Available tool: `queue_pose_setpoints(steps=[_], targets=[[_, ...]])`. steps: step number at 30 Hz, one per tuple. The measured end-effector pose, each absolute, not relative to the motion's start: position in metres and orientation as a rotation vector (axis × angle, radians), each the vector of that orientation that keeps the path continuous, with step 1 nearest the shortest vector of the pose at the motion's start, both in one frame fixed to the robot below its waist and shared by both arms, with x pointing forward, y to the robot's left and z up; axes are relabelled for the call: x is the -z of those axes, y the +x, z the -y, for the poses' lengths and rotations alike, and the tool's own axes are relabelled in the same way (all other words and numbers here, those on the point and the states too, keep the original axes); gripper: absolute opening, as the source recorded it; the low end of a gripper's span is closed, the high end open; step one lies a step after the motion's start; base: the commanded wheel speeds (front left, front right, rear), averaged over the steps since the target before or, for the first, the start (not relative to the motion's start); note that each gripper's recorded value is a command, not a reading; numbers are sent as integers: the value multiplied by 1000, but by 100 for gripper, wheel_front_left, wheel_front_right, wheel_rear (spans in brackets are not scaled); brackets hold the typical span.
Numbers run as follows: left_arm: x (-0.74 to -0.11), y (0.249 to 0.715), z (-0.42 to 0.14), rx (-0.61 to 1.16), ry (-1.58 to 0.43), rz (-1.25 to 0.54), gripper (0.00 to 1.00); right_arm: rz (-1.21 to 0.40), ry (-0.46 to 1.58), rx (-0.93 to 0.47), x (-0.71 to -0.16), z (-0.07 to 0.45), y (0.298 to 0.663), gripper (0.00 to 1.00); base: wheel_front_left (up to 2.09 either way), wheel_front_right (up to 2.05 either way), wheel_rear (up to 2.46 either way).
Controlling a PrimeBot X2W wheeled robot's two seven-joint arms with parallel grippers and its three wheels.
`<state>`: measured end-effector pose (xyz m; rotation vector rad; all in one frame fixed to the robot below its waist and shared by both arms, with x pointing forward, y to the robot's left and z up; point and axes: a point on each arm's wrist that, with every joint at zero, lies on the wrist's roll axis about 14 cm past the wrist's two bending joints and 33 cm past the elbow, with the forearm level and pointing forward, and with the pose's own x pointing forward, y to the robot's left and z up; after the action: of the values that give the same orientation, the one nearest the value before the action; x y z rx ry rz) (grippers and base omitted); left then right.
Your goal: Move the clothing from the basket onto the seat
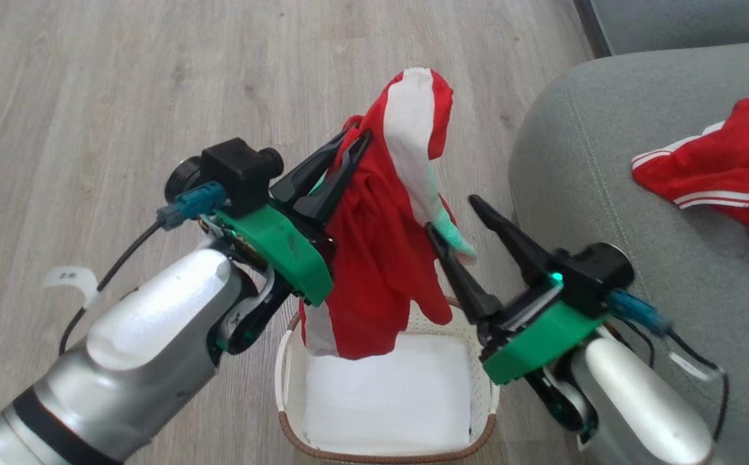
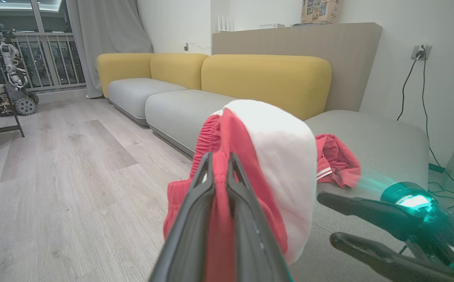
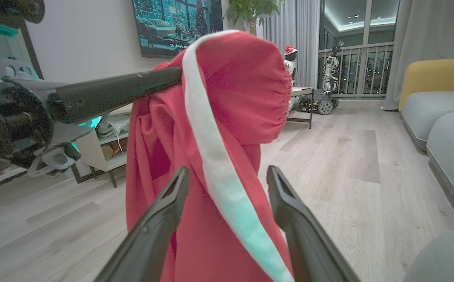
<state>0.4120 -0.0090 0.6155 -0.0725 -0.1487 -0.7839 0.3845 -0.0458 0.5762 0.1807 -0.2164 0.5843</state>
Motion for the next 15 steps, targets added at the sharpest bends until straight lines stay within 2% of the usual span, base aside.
queue_pose_setpoints(steps=[8,15], targets=[[-616,401,13,800,-68,148,0,119,118,-706,-561,13,386,100,0,0,0],[-623,391,15,811,-76,161,0,18,65,-743,-537,-1,393,100,0,0,0]])
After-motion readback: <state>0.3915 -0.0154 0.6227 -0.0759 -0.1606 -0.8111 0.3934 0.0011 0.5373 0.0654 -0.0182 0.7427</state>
